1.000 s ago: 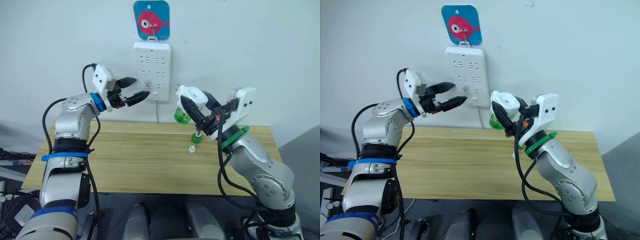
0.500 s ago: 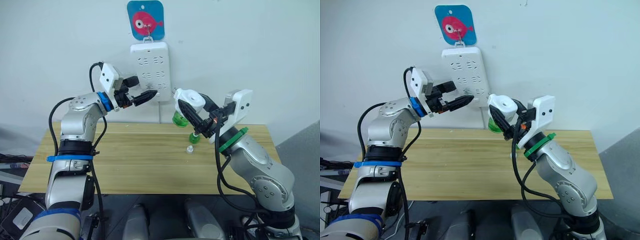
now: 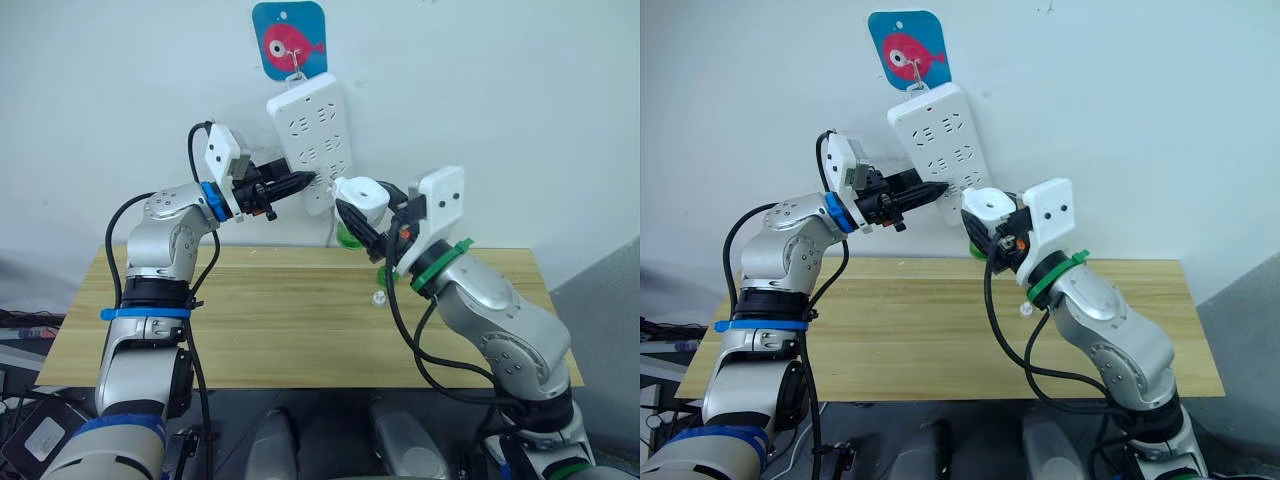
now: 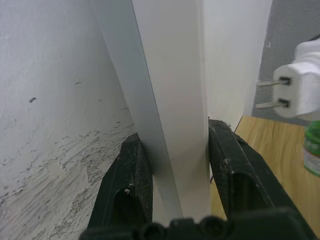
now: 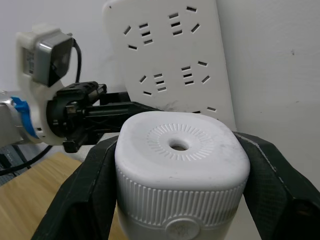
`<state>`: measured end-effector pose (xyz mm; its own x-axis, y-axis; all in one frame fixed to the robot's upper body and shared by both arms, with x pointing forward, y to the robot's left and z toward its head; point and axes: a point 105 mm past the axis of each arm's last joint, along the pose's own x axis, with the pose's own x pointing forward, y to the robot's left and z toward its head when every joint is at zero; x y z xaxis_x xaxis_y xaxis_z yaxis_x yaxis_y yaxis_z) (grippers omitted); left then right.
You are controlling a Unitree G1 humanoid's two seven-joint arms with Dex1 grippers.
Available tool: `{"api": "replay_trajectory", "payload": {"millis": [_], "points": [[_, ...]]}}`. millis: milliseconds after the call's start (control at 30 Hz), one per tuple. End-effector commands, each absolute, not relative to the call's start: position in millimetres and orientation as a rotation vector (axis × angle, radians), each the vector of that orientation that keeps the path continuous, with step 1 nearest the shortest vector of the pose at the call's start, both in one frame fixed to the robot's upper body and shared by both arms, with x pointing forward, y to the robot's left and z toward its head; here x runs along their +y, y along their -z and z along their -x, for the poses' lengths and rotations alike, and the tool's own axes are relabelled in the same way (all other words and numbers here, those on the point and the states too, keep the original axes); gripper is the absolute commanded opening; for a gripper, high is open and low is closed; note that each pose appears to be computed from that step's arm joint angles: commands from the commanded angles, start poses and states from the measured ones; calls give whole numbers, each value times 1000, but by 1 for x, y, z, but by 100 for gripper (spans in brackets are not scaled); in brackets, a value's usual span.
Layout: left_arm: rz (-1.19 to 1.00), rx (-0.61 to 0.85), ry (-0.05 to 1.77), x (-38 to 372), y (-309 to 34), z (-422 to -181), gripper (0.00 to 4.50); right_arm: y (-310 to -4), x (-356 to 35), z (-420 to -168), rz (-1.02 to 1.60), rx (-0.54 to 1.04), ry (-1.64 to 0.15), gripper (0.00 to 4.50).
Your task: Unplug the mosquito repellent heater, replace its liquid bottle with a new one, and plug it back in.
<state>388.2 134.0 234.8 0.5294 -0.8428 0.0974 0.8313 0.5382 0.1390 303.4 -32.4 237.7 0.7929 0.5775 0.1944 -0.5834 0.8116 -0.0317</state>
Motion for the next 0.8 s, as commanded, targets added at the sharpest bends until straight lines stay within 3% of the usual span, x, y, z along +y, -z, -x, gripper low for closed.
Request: {"api": "replay_trajectory", "payload": {"millis": [33,333,800], "points": [[-114,-201,947,142,-248,-388,134,-251,-31,-310,5,-261,-580,304],[-125,-193,935,144,-247,-386,133,-250,-30,-322,51,-273,-554,304],[-109,-185,930,144,-246,-386,133,-255,-16,-314,76,-336,-627,303]]}}
